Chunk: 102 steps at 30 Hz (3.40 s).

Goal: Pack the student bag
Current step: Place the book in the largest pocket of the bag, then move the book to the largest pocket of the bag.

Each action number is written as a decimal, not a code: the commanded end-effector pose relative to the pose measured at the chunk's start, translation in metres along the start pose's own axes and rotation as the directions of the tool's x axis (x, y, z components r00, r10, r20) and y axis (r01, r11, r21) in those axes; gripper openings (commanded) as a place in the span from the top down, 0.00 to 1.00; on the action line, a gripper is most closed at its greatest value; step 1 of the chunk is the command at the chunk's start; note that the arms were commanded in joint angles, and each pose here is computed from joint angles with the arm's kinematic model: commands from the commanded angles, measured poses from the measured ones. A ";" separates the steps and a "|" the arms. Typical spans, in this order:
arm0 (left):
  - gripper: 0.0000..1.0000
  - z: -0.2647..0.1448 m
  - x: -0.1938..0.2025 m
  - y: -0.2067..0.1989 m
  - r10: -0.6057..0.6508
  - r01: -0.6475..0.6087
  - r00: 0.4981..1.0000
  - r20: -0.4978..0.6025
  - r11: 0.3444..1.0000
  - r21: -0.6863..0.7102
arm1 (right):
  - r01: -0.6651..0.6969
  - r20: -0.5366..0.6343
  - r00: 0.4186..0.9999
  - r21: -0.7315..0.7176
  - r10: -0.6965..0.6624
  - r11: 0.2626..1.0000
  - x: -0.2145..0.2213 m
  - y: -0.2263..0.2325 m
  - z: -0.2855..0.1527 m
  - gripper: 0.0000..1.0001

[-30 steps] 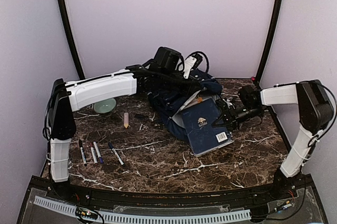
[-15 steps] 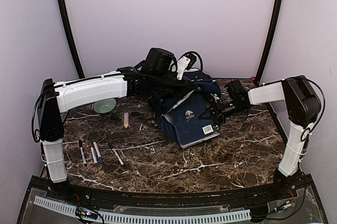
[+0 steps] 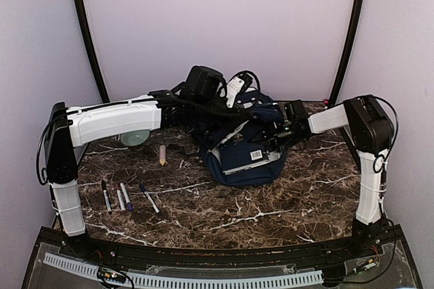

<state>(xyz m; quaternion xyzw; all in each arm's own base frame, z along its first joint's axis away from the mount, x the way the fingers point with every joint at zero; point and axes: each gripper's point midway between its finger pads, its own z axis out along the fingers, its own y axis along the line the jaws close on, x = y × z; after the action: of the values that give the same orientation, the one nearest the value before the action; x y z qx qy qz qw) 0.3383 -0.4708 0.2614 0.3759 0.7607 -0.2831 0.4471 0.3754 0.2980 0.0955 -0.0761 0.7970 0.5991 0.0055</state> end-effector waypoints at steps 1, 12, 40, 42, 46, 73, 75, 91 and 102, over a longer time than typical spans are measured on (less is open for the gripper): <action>1.00 -0.064 -0.090 -0.026 0.038 -0.052 0.961 0.275 0.998 0.044 | 0.170 0.094 0.980 0.090 -0.178 0.981 -0.029 0.016 -0.018 0.87; 1.00 -0.069 -0.085 -0.012 0.045 -0.036 0.956 0.291 0.999 -0.036 | 0.258 0.031 0.955 0.405 -0.296 0.877 0.003 -0.005 -0.048 0.34; 1.00 -0.056 -0.069 -0.003 -0.015 0.033 0.958 0.287 0.998 -0.057 | 0.570 -0.350 0.822 0.518 -0.450 0.638 0.126 -0.002 -0.072 0.62; 1.00 -0.056 -0.070 -0.003 -0.016 0.034 0.957 0.291 0.998 -0.056 | 0.632 -0.422 0.775 0.514 -0.470 0.581 0.137 -0.005 -0.070 0.58; 1.00 -0.055 -0.070 -0.003 -0.019 0.037 0.955 0.294 0.998 -0.053 | 0.722 -0.480 0.687 0.542 -0.546 0.431 0.133 -0.003 -0.069 0.52; 1.00 -0.044 -0.064 -0.005 -0.043 0.053 0.960 0.278 0.998 -0.027 | 0.862 -0.693 0.366 0.504 -0.621 -0.054 0.111 -0.023 -0.018 0.25; 1.00 -0.044 -0.064 -0.007 -0.047 0.055 0.959 0.278 0.998 -0.020 | 0.831 -0.680 0.387 0.550 -0.623 -0.083 0.098 -0.021 -0.019 0.27; 1.00 -0.044 -0.062 -0.019 -0.083 0.070 0.960 0.266 0.996 0.058 | 0.645 -0.548 0.388 0.736 -0.741 -0.207 0.025 0.019 -0.022 0.36; 1.00 -0.047 -0.061 -0.022 -0.113 0.093 0.956 0.271 0.992 0.084 | 0.550 -0.544 0.331 0.776 -0.771 -0.311 -0.014 0.023 -0.023 0.41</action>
<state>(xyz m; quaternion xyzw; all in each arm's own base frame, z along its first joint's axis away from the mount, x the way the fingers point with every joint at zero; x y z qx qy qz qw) 0.3210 -0.4717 0.2761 0.3310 0.7483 -0.3369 0.4658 0.3546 0.2778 0.0936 -0.4791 0.7804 -0.0833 0.3931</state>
